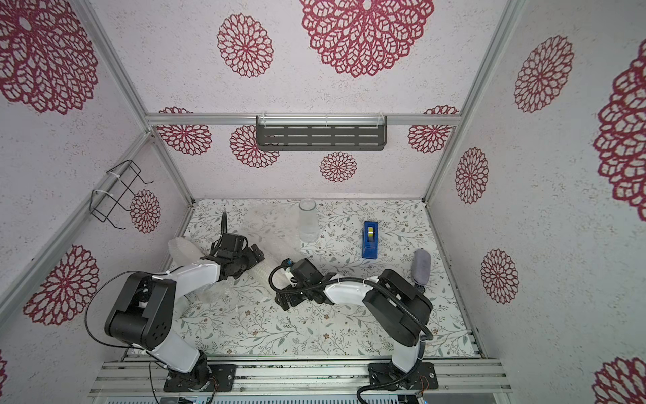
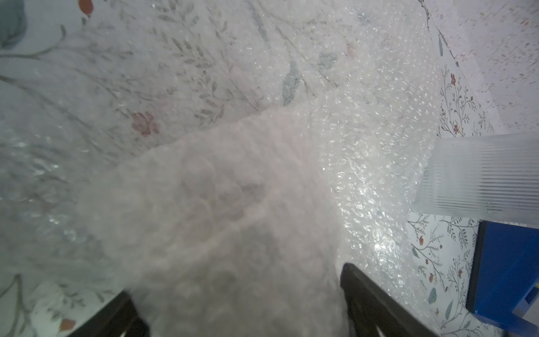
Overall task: Wrap vases in bubble wrap
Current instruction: Wrap the vase in bubble wrap.
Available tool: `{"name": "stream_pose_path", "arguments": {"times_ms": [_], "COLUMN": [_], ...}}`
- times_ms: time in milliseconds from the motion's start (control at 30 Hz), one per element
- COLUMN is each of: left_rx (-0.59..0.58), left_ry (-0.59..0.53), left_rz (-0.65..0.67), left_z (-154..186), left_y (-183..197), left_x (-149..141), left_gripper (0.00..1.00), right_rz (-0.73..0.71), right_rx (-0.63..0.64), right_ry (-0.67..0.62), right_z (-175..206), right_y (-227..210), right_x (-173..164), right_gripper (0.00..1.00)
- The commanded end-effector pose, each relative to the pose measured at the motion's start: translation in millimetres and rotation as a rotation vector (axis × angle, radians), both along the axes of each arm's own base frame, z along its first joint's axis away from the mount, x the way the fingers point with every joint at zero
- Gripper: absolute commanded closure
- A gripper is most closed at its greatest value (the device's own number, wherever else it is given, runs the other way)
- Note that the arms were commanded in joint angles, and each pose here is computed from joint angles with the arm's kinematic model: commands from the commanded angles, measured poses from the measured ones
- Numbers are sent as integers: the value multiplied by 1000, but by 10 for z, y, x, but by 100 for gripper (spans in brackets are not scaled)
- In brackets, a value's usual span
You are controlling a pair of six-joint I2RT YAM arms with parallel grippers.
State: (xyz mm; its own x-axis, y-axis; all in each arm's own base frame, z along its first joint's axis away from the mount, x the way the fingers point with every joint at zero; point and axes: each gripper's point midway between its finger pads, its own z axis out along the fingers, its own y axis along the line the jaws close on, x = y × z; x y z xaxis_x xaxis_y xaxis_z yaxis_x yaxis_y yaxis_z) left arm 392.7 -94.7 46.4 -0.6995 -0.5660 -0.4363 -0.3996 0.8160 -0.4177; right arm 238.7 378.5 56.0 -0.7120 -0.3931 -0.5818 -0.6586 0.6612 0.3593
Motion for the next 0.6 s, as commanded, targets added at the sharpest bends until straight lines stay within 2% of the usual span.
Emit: {"name": "stream_pose_path", "arguments": {"times_ms": [0,567], "left_rx": [102,95], "left_ry": [135,151], "left_rz": [44,68], "left_z": [-293,-312], "left_y": [172,114], "left_x": [-228,-182], "left_gripper": [5,4], "right_rz": [-92,-170], "right_rx": [91,222], "right_ry": [-63,-1], "right_z": [326,185], "right_y": [22,87], "right_x": [124,118], "right_gripper": [3,6]}}
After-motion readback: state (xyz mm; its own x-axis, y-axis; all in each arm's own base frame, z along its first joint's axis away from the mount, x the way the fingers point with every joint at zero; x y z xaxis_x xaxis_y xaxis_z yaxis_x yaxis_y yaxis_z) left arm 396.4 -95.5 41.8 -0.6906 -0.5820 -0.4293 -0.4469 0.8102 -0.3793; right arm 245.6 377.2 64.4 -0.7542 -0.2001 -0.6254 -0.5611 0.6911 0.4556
